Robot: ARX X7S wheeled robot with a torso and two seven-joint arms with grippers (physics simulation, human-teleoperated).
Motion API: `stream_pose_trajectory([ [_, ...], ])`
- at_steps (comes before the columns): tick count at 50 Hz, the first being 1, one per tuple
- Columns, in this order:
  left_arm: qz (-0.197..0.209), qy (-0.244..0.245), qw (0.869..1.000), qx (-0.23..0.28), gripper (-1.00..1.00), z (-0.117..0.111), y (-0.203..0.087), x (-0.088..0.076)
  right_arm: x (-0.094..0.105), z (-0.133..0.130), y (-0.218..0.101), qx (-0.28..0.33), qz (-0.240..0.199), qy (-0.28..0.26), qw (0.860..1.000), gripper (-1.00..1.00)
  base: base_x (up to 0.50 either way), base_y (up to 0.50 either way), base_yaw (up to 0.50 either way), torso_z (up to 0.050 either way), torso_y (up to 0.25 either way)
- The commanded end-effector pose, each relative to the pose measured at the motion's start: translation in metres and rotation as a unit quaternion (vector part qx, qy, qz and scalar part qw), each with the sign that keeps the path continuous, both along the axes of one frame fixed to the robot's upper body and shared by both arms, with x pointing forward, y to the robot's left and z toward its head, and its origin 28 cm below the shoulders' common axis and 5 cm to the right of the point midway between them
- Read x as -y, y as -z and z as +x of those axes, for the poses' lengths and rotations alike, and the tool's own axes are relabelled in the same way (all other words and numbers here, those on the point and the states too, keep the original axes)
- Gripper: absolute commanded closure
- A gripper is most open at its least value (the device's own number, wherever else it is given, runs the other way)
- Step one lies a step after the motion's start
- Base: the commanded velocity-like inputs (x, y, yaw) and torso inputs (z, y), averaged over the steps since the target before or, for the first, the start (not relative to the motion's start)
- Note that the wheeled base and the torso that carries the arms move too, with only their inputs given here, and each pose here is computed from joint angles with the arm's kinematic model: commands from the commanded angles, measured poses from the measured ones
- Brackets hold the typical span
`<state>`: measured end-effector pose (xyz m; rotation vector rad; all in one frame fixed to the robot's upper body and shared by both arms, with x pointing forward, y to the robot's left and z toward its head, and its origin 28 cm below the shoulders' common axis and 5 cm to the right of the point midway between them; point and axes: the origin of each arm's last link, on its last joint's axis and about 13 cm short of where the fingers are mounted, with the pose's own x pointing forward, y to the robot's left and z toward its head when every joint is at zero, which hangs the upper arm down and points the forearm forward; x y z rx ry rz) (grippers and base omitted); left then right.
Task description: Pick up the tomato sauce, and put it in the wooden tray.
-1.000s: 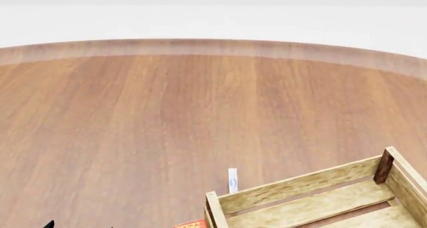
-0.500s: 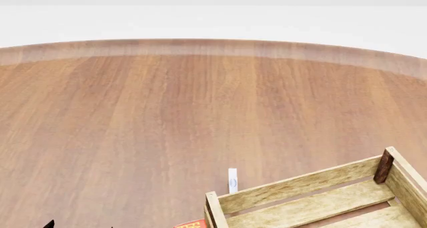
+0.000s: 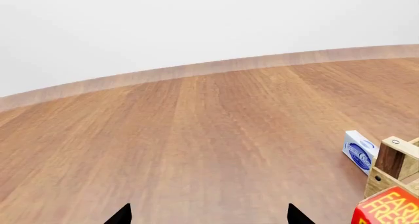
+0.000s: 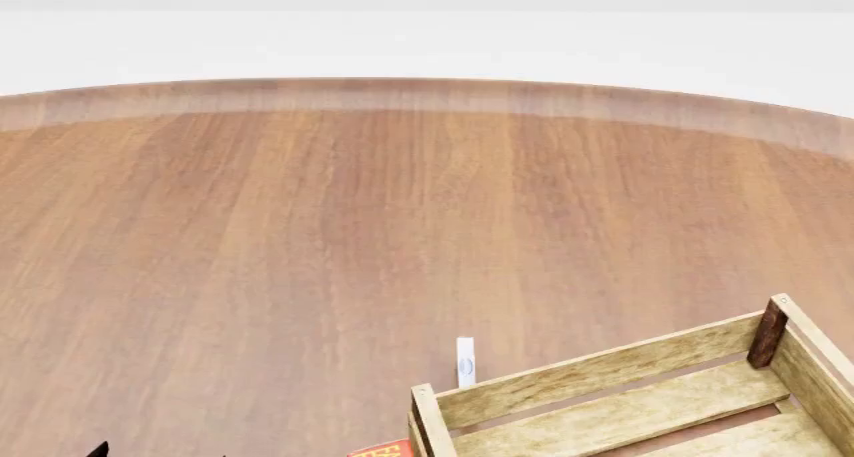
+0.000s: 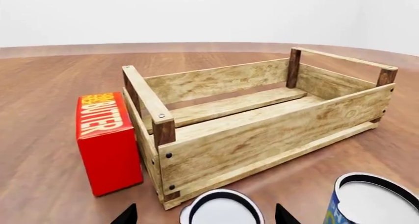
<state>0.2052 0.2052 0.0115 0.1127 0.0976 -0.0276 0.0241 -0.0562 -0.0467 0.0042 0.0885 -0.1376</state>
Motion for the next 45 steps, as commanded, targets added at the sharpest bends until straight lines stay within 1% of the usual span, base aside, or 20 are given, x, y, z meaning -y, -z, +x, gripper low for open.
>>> stream_pose_trajectory([
  [1, -0.02, -0.001, 1.0, 0.015, -1.0, 0.002, -0.001, 0.001, 0.001, 0.002, 0.004, -0.007, 0.004, 0.003, 1.0, -1.0, 0.0, 0.0, 0.0, 0.0, 0.0],
  [5, -0.02, -0.001, 1.0, 0.015, -1.0, 0.001, -0.001, 0.001, 0.001, 0.004, 0.007, -0.012, 0.0, 0.002, 1.0, -1.0, 0.0, 0.0, 0.0, 0.0, 0.0],
  [7, -0.02, -0.001, 1.0, 0.015, -1.0, 0.001, -0.001, 0.001, 0.002, 0.007, 0.008, -0.016, 0.007, 0.006, 1.0, -1.0, 0.0, 0.0, 0.0, 0.0, 0.0],
  [20, -0.021, -0.001, 1.0, 0.015, -1.0, 0.002, -0.002, 0.001, 0.001, 0.009, 0.011, -0.025, 0.01, 0.002, 1.0, -1.0, 0.0, 0.0, 0.0, 0.0, 0.0],
  [29, -0.02, -0.001, 1.0, 0.015, -1.0, 0.002, -0.001, 0.001, 0.0, 0.011, 0.014, -0.038, 0.024, -0.002, 0.999, -1.0, 0.0, 0.0, 0.0, 0.0, 0.0],
  [39, -0.02, -0.002, 1.0, 0.016, -1.0, 0.002, -0.002, 0.001, 0.002, 0.01, 0.016, -0.041, 0.029, 0.005, 0.999, -1.0, 0.0, 0.0, 0.0, 0.0, 0.0],
  [41, -0.02, -0.001, 1.0, 0.016, -1.0, 0.002, -0.001, 0.001, 0.002, 0.011, 0.016, -0.046, 0.039, 0.001, 0.998, -1.0, 0.0, 0.0, 0.0, 0.0, 0.0],
  [45, -0.02, -0.002, 1.0, 0.016, -1.0, 0.001, -0.001, 0.001, 0.002, 0.011, 0.016, -0.045, 0.039, 0.001, 0.998, -1.0, 0.0, 0.0, 0.0, 0.0, 0.0],
])
